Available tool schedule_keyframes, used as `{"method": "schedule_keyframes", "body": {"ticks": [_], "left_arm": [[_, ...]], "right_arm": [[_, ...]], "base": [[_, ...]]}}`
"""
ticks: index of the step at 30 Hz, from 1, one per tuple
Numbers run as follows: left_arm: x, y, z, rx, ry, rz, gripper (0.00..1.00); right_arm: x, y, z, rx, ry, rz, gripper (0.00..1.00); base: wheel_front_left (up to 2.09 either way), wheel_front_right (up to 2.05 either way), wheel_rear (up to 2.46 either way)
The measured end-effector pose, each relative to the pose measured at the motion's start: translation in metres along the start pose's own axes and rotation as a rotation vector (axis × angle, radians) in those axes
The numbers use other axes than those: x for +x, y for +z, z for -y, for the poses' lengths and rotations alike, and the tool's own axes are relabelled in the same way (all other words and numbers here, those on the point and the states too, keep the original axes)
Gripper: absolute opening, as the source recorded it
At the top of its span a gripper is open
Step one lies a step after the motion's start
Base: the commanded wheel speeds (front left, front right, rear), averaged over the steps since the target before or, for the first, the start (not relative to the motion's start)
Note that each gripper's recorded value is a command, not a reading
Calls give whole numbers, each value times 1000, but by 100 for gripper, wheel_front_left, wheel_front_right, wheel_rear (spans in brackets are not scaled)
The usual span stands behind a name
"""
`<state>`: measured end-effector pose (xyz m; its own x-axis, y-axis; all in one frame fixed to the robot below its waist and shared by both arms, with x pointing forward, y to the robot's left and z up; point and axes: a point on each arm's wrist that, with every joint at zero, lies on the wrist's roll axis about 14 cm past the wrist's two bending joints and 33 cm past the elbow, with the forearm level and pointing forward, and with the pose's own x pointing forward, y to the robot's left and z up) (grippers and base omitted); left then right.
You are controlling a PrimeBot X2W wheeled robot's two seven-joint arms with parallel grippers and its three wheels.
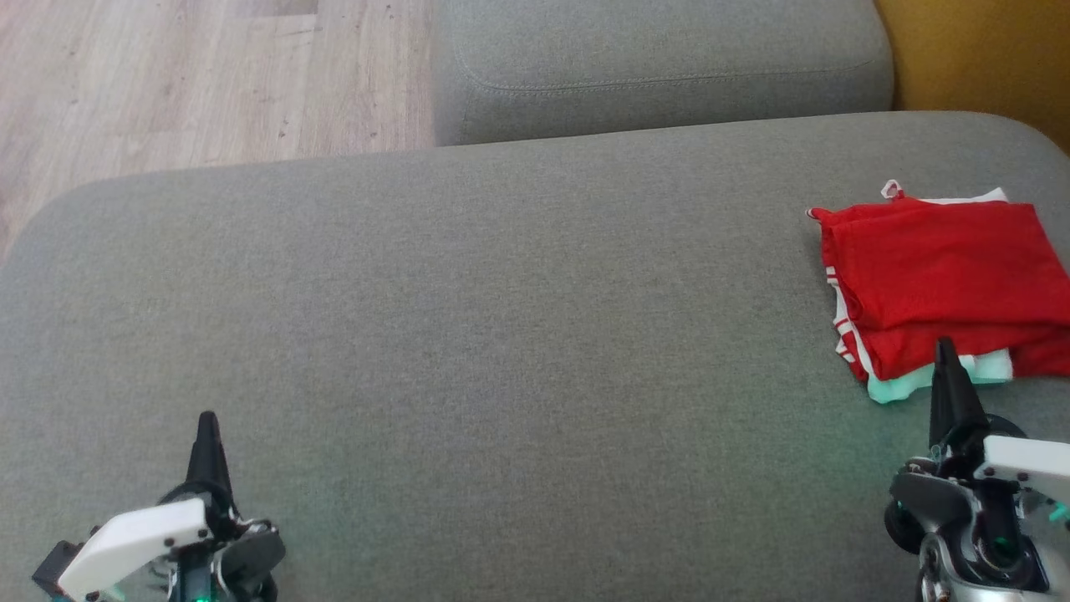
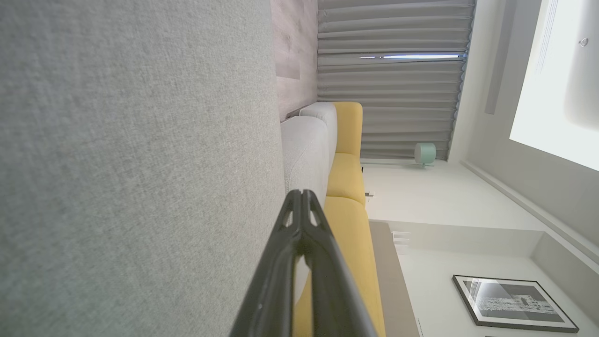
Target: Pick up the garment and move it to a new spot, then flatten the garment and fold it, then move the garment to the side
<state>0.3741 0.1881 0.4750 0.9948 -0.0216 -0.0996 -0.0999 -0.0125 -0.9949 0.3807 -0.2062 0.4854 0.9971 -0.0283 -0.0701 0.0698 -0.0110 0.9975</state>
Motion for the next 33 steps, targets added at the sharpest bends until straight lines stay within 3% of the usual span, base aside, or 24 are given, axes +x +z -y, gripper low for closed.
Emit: {"method": "schedule_keyframes", "body": {"ticks": [33], "left_arm": [[0,1,0,-2,-1,-1,0]], "right_arm": [[0,1,0,1,0,3,0]], "base": [[0,0,0]]}}
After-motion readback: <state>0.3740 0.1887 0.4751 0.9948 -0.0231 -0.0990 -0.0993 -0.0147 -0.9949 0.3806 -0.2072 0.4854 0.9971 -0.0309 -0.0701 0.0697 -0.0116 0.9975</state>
